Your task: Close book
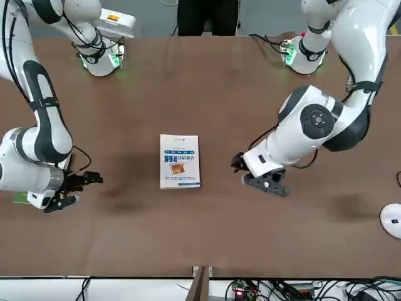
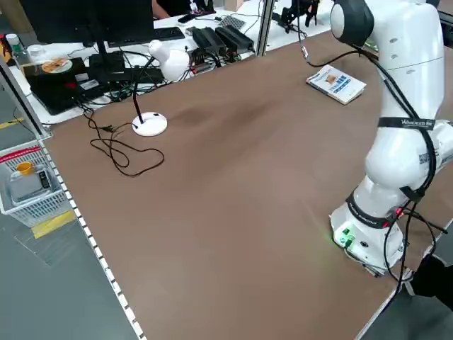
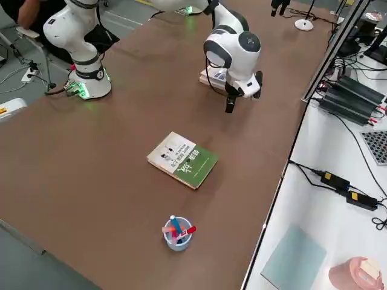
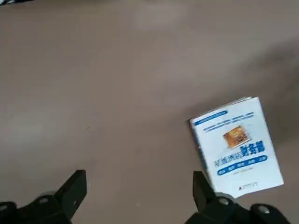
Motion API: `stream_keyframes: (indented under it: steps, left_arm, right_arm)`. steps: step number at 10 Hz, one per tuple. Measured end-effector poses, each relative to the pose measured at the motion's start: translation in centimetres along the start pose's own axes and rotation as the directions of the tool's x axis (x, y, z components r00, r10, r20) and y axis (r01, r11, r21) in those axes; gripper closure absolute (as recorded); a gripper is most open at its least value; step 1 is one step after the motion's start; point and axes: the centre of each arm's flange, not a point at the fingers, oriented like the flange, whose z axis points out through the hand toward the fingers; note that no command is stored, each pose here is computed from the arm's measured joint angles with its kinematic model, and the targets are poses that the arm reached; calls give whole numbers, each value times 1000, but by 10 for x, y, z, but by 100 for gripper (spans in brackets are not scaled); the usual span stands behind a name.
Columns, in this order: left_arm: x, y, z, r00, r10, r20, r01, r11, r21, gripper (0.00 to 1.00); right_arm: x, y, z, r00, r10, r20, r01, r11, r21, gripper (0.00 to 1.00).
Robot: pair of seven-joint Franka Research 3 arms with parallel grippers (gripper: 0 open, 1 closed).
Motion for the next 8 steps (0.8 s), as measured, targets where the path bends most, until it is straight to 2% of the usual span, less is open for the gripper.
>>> stream_keyframes:
  steps: [5, 8]
  left_arm:
    - [-12, -40, -26, 999, -49, -2, 49, 998, 44, 0]
    - [-19, -64, -40, 998, -63, -19, 65, 993, 103, 0]
  right_arm:
    - [7, 28, -32, 999, -41, -25, 37, 987, -154, 0]
    - [8, 42, -47, 997, -32, -65, 19, 980, -197, 0]
